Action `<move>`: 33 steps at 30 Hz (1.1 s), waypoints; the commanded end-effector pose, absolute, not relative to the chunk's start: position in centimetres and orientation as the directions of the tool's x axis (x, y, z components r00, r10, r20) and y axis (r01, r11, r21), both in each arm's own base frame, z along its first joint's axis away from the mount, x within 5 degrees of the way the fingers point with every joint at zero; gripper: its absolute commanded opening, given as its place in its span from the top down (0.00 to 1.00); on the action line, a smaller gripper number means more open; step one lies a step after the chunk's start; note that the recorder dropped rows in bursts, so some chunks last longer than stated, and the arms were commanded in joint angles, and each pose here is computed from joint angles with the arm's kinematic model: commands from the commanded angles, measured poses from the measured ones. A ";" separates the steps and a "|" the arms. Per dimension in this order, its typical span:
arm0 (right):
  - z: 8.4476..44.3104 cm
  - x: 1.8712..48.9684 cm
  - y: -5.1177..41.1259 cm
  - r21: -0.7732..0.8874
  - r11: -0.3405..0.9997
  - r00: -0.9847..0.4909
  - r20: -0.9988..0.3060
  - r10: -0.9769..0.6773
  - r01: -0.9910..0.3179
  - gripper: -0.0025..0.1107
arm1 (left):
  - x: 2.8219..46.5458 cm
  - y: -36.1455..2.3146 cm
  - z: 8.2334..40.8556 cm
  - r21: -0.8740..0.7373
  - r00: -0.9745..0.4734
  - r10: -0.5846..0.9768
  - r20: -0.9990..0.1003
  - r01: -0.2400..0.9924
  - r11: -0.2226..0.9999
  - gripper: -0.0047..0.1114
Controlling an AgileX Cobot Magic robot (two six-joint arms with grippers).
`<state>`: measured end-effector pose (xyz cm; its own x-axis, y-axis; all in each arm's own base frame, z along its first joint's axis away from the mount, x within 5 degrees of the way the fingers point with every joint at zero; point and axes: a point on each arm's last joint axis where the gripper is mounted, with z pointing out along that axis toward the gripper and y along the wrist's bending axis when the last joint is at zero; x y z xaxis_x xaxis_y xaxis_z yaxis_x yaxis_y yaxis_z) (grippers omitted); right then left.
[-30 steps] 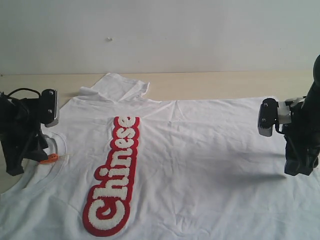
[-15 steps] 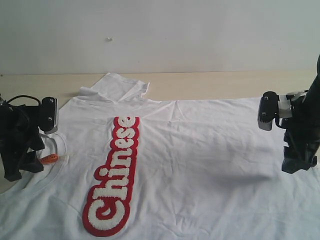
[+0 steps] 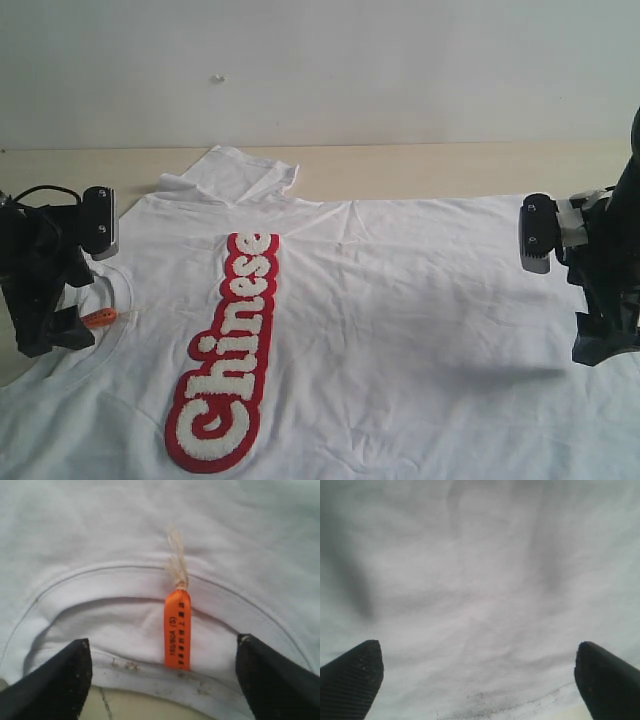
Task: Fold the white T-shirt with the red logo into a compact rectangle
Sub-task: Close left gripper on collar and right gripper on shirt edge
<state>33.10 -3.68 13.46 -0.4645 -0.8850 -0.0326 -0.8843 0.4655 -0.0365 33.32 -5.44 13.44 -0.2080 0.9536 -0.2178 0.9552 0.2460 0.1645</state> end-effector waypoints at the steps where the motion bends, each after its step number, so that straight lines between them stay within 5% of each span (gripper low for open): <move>1: 13.5 33.1 -3.8 -0.040 0.452 -0.452 -0.026 -0.892 -0.891 0.09 | 33.1 -5.8 13.8 0.169 -0.178 0.956 -0.233 0.961 0.220 0.31; 25: 9.2 33.6 -4.2 0.011 0.430 -0.429 0.023 -0.903 -0.903 0.10 | 34.0 -6.4 10.6 0.082 -0.142 0.969 -0.202 0.983 0.162 0.32; 29: 8.4 33.5 -4.1 0.035 0.437 -0.436 0.031 -0.899 -0.899 0.10 | 33.9 -6.4 10.0 0.057 -0.140 0.970 -0.197 0.986 0.154 0.48; 33: 8.2 33.5 -4.1 0.039 0.447 -0.446 0.033 -0.894 -0.894 0.23 | 33.9 -6.4 10.0 0.052 -0.138 0.971 -0.197 0.987 0.150 0.84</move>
<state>33.48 -4.02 10.45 -0.4407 -0.8972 0.0286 -0.8965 0.4416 0.0369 33.56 -6.37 11.13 -0.1459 0.9674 -0.2070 0.9876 0.1547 0.0271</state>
